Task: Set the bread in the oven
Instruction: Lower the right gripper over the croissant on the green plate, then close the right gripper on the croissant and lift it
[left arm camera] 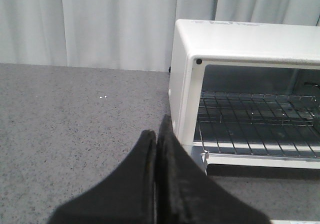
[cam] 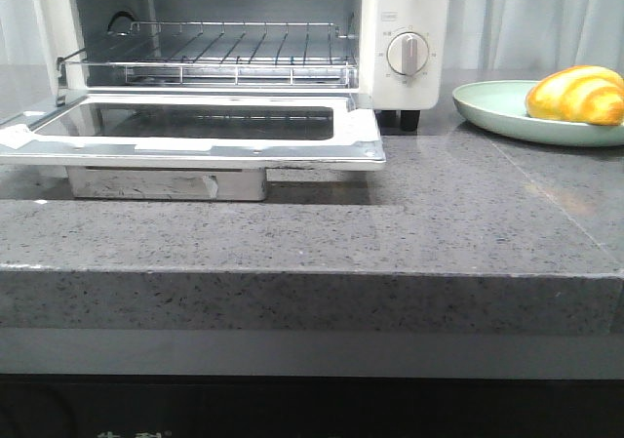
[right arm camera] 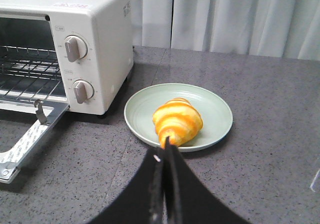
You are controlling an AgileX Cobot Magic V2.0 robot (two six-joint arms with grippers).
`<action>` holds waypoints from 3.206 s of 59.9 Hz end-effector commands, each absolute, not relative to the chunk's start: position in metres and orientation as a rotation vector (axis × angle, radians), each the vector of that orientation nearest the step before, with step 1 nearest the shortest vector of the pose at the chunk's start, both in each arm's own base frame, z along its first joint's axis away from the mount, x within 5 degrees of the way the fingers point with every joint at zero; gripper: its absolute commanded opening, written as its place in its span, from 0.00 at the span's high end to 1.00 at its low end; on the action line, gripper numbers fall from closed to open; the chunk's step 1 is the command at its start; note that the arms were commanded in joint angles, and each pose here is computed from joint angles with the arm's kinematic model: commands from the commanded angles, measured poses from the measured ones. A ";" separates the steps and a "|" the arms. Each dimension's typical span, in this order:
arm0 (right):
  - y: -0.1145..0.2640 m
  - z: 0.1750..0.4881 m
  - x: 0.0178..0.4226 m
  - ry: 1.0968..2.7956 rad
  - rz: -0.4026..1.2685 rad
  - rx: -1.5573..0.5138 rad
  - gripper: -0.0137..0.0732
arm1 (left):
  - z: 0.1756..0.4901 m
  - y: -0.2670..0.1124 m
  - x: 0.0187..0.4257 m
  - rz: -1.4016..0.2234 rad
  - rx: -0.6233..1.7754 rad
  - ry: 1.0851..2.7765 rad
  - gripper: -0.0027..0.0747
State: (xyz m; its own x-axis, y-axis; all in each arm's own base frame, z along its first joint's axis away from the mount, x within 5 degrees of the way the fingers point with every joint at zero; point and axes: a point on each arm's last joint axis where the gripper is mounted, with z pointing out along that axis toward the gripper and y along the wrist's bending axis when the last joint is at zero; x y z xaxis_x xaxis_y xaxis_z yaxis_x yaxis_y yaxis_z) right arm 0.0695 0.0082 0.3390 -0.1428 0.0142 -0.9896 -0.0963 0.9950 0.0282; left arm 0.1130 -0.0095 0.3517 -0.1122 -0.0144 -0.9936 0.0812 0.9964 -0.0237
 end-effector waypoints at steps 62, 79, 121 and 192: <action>-0.022 0.359 0.268 2.034 0.307 0.500 0.13 | 0.363 -0.009 0.103 -0.097 0.034 1.582 0.99; -0.034 0.338 0.319 2.138 0.429 0.661 0.13 | 0.363 -0.009 0.103 -0.097 0.034 1.582 0.99; -0.033 0.302 0.361 2.243 0.548 0.729 0.14 | 0.363 -0.009 0.103 -0.097 0.034 1.582 0.99; -0.007 0.387 0.241 2.081 0.517 0.454 0.66 | 0.363 -0.009 0.103 -0.097 0.034 1.582 0.99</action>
